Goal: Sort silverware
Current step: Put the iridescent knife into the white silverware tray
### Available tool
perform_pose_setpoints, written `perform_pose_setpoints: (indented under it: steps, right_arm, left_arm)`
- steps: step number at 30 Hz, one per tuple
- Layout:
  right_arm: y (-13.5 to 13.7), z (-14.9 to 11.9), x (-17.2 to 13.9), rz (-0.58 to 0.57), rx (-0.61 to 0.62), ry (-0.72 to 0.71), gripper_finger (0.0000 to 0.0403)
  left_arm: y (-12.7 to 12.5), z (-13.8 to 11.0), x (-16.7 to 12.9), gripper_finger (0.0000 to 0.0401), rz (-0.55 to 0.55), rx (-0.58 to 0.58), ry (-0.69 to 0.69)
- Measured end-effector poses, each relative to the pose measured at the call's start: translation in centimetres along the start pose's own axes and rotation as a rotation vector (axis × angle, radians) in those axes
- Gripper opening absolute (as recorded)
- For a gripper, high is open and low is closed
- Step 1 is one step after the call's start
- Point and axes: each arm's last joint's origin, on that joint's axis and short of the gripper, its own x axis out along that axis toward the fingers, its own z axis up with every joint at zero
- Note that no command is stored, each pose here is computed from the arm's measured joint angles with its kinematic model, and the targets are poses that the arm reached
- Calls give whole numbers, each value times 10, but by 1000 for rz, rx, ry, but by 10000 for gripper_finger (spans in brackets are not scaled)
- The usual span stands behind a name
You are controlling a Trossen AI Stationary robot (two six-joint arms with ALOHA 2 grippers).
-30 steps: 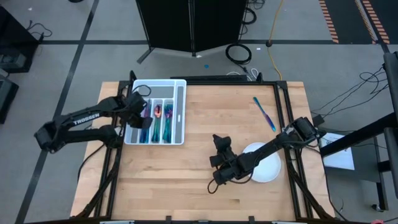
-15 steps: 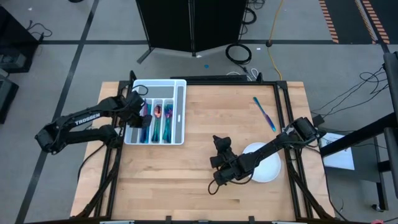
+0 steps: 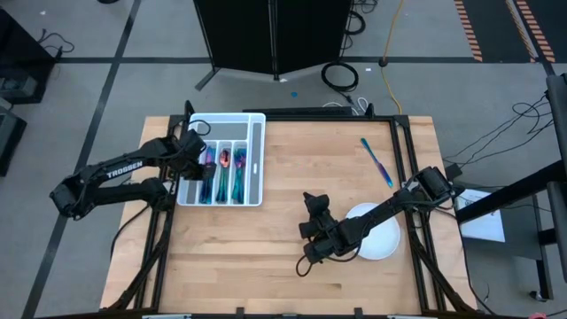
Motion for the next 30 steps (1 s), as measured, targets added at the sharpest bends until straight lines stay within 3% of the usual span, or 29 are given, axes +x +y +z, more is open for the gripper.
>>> perform_pose_setpoints:
  steps: [3, 6, 15, 19, 23, 30]
  right_arm:
    - [0, 0, 0, 0, 0, 0, 185]
    - [0, 0, 0, 0, 30, 0, 185]
    - [-10, -2, 13, 107, 195, 7, 185]
    - [-30, -12, 32, 255, 356, 54, 185]
    - [-60, -40, 60, 426, 479, 198, 185]
    - [-112, -105, 92, 526, 652, 490, 185]
  left_arm:
    - [0, 0, 0, 40, 4, 6, -4]
    - [-2, 2, -3, 40, -6, 90, -15]
    - [-33, 13, -39, 40, -139, 284, -104]
    - [-50, 11, -47, 40, -205, 436, -170]
    - [-70, 4, -48, 41, -279, 607, -267]
    - [-115, -31, -55, 41, -522, 1064, -445]
